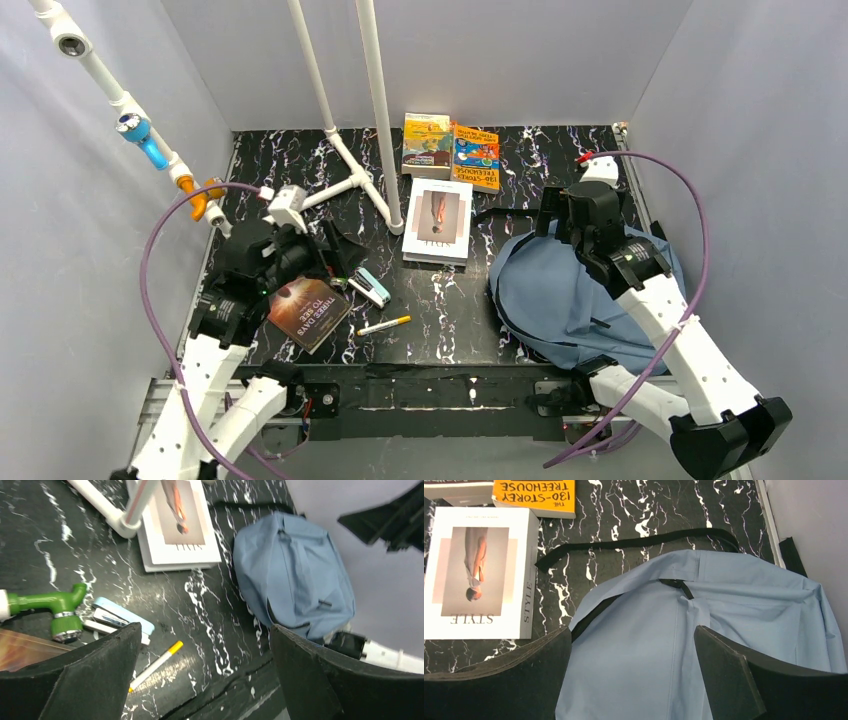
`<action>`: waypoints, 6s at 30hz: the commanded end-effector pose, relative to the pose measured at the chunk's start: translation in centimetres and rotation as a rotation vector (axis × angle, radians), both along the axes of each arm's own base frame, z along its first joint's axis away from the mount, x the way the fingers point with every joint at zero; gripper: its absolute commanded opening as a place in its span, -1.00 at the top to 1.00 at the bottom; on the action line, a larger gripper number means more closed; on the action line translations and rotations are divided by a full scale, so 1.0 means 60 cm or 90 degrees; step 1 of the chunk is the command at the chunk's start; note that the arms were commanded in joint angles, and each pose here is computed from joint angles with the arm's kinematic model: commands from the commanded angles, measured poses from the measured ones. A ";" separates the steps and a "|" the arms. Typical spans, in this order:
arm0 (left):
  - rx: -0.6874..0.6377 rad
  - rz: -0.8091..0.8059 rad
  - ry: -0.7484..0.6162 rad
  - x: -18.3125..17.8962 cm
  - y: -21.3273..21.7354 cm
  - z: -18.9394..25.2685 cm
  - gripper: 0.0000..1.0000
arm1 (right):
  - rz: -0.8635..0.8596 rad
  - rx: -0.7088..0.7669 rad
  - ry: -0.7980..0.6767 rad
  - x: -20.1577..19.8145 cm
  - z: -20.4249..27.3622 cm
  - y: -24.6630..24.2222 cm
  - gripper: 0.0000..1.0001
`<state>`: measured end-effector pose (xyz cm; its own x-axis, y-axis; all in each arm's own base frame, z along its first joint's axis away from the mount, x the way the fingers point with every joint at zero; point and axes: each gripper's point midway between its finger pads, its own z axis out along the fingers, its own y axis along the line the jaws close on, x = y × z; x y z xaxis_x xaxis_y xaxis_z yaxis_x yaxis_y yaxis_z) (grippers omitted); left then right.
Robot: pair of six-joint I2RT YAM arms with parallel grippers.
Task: Pack the student bag
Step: Adjust the student bag at the center of the board, then unzip the student bag at the center of the board.
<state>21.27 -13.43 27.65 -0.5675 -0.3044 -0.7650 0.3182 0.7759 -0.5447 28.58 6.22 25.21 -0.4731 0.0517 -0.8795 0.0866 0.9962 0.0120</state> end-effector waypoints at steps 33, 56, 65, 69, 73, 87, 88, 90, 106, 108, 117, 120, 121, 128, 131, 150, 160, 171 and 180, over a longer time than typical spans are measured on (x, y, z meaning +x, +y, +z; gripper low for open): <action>-0.020 0.000 0.222 -0.055 -0.051 -0.170 -0.99 | 0.207 0.064 0.316 -0.061 -0.257 0.203 -0.29; 0.012 -0.219 0.179 -0.094 -0.371 -0.178 -0.99 | 0.328 0.486 0.223 -0.122 -0.102 0.370 0.97; 0.111 -0.143 0.190 -0.062 -0.355 -0.216 -0.29 | 0.328 0.530 0.219 -0.139 -0.081 0.364 0.97; 0.127 -0.135 0.190 -0.059 -0.350 -0.226 0.24 | 0.338 0.503 0.204 -0.139 -0.069 0.356 0.84; 0.149 -0.125 0.202 -0.063 -0.335 -0.242 1.00 | 0.323 0.391 0.159 -0.113 -0.061 0.325 0.02; 0.126 -0.114 0.233 -0.090 -0.301 -0.263 1.00 | 0.082 0.211 0.195 0.031 -0.140 0.110 -0.50; 0.126 -0.114 0.234 -0.090 -0.300 -0.266 1.00 | 0.100 0.224 0.213 0.032 -0.152 0.121 -0.36; 0.123 -0.114 0.236 -0.091 -0.301 -0.268 1.00 | 0.133 0.253 0.251 0.033 -0.170 0.146 -0.03; 0.111 -0.129 0.232 -0.094 -0.308 -0.257 1.00 | 0.080 0.270 0.287 0.088 -0.258 0.133 0.27; 0.109 -0.130 0.232 -0.093 -0.310 -0.258 1.00 | 0.083 0.277 0.283 0.094 -0.262 0.136 0.29; 0.108 -0.143 0.239 -0.096 -0.320 -0.259 1.00 | 0.123 0.312 0.299 0.107 -0.290 0.163 0.31; 0.110 -0.145 0.241 -0.096 -0.321 -0.260 1.00 | 0.121 0.313 0.301 0.108 -0.297 0.164 0.31; 0.110 -0.145 0.243 -0.096 -0.322 -0.262 1.00 | 0.118 0.310 0.301 0.108 -0.300 0.162 0.31; 0.118 -0.148 0.245 -0.097 -0.322 -0.263 1.00 | 0.134 0.239 0.298 0.108 -0.316 0.141 0.02; 0.121 -0.147 0.246 -0.097 -0.321 -0.267 1.00 | 0.154 0.210 0.277 0.114 -0.315 0.135 0.01; 0.123 -0.148 0.253 -0.098 -0.322 -0.270 1.00 | 0.117 -0.006 0.212 0.122 -0.336 0.125 0.60; 0.212 -0.109 0.218 -0.080 -0.278 -0.245 -0.10 | 0.207 0.141 0.285 0.069 -0.272 0.189 0.97; 0.359 -0.057 0.127 0.025 -0.271 -0.192 -0.60 | 0.260 0.208 0.287 0.041 -0.231 0.209 0.97; 0.338 -0.075 0.225 0.053 -0.294 -0.265 0.65 | 0.299 0.253 0.256 0.038 -0.198 0.229 0.97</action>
<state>24.57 -30.57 12.22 -0.7956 0.1262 -0.5925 0.2681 0.9504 -0.1576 30.47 18.51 10.08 -0.8402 0.0217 -0.5419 -0.2170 0.9023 0.3726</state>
